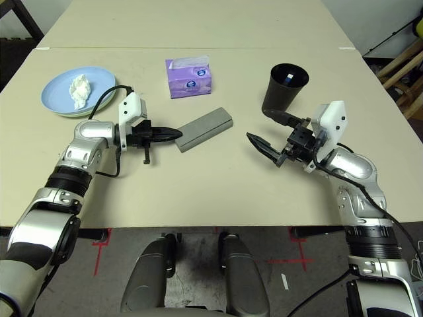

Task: Organize and tidy the items on the table.

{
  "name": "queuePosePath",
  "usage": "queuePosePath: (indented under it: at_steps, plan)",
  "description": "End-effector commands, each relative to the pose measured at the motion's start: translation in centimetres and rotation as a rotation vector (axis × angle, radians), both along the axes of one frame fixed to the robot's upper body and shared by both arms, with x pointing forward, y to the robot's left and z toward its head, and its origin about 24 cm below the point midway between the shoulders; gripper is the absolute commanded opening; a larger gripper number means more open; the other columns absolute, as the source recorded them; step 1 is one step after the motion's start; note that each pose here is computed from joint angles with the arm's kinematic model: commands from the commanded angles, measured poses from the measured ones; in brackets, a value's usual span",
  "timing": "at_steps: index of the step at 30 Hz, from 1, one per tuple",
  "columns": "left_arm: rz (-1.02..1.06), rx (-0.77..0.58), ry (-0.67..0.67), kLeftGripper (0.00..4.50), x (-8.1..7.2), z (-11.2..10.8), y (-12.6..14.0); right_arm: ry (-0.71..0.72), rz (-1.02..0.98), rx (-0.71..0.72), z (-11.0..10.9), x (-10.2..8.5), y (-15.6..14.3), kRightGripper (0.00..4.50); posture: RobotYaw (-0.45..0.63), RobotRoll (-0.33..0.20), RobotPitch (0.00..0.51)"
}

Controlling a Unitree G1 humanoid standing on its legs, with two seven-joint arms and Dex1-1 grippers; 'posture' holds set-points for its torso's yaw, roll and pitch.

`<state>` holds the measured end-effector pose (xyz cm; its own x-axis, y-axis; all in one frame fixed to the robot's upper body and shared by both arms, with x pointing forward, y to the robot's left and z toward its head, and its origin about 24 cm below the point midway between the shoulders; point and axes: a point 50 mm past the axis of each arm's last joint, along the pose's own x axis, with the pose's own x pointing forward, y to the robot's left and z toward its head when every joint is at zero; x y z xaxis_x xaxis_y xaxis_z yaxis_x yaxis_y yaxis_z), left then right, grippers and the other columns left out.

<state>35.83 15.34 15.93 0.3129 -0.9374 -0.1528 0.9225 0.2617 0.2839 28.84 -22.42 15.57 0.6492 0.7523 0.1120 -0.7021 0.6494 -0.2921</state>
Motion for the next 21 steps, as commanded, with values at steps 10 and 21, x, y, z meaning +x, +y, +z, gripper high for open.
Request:
queuePosePath:
  at_steps: [10, 21]
  plan:
    - [-0.038, -0.074, -0.051, 0.02, 0.2, 2.5, -0.3, -0.002, 0.009, -0.006, 0.0, 0.1, 0.4, 4.50, 0.07, 0.000, 0.191]
    - [-0.142, 0.003, -0.049, 0.39, -0.2, 1.4, -1.2, -0.005, -0.078, 0.072, -0.5, -0.9, 0.4, 4.50, 0.04, 0.000, 0.189]
